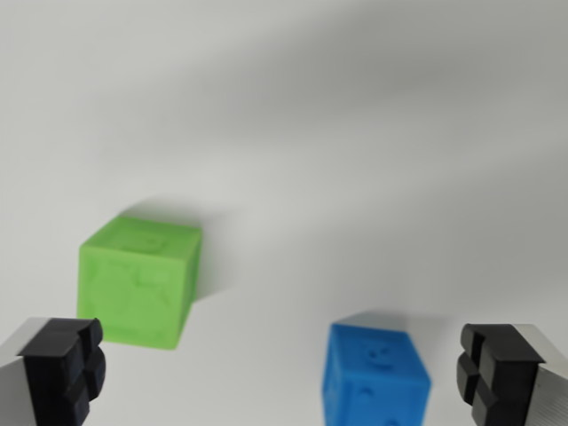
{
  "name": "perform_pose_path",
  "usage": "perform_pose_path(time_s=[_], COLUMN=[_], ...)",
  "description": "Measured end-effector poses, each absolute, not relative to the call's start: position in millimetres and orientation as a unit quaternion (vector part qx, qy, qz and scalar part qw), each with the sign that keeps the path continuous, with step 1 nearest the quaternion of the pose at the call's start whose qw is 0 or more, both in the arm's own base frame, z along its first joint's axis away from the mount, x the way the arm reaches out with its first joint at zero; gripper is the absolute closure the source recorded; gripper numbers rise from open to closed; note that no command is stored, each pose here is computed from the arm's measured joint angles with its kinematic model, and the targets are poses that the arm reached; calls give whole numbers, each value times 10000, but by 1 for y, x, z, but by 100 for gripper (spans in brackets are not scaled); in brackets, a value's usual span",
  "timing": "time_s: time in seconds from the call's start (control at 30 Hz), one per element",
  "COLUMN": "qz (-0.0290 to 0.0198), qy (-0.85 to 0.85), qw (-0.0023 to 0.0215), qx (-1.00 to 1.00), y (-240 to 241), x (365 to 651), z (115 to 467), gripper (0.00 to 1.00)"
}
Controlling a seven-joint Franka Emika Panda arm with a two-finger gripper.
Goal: Stack cube
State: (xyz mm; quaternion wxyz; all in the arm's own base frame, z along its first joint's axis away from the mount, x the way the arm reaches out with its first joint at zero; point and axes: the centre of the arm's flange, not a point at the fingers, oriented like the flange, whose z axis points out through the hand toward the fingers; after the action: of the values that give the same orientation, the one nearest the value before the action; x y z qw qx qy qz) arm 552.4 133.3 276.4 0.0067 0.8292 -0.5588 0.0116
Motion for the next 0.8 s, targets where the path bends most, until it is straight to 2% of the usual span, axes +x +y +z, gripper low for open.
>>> perform_pose_path(time_s=[0.8], qz=[26], qy=[-6083], qw=[36], qx=[7937], y=[207], x=[535], z=[208], gripper=[0])
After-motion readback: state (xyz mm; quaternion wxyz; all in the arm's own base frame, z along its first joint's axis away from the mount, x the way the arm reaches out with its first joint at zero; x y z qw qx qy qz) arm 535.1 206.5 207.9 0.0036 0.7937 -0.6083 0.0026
